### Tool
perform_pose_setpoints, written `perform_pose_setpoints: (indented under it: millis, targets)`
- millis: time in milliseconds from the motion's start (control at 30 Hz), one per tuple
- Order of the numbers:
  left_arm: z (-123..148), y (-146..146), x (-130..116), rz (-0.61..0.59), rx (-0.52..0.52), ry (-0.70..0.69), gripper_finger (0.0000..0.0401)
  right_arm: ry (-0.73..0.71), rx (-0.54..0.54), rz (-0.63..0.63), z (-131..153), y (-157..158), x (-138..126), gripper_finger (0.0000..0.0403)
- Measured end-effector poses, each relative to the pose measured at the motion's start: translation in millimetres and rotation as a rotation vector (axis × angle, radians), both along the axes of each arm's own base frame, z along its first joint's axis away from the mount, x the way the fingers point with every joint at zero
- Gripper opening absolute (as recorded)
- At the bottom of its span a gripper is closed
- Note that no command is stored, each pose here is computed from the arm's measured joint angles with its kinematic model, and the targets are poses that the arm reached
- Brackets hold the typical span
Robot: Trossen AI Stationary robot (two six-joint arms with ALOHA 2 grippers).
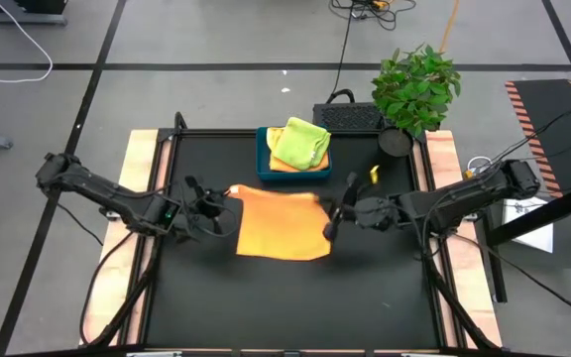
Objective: Fold microfiber towels
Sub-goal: Fold the orange microfiber cloth
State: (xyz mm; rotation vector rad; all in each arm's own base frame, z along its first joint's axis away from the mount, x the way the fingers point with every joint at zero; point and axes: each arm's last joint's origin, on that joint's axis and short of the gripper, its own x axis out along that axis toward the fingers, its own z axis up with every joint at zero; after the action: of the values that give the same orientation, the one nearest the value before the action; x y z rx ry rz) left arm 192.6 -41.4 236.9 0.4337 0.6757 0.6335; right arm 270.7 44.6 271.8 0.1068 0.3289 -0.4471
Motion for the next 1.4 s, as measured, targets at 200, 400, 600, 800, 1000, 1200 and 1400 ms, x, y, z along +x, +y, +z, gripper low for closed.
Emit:
perform_pose_setpoints:
  millis: [200, 400, 600, 800, 1000, 1200, 1400]
  targets:
    - [-20, -3, -3, -0.049, -0.086, -0.003, 0.0004, 0.105, 0.059, 0.127, -36, 25, 0, 0.0000]
    - [-57, -5, -7, -0.191, -0.183, -0.012, 0.0004, 0.198, 0.033, 0.156, -65, 32, -9, 0.0000]
    - [-78, -7, -11, -0.341, -0.229, -0.065, 0.0004, 0.287, 0.017, 0.163, -89, 26, -21, 0.0000]
    - [-70, -6, -7, -0.332, -0.094, -0.108, 0.0003, 0.246, -0.045, 0.056, -79, 8, -15, 0.0000]
    - [-52, -3, -1, -0.230, 0.096, -0.172, 0.0003, 0.214, -0.202, -0.109, -58, -13, -17, 0.0000]
    - [-58, 2, 0, -0.255, 0.023, -0.141, 0.0002, 0.218, -0.201, -0.090, -53, -17, -21, 0.0000]
    - [-73, 0, -6, -0.314, -0.090, -0.023, 0.0002, 0.288, -0.072, 0.115, -74, 1, -18, 0.0000]
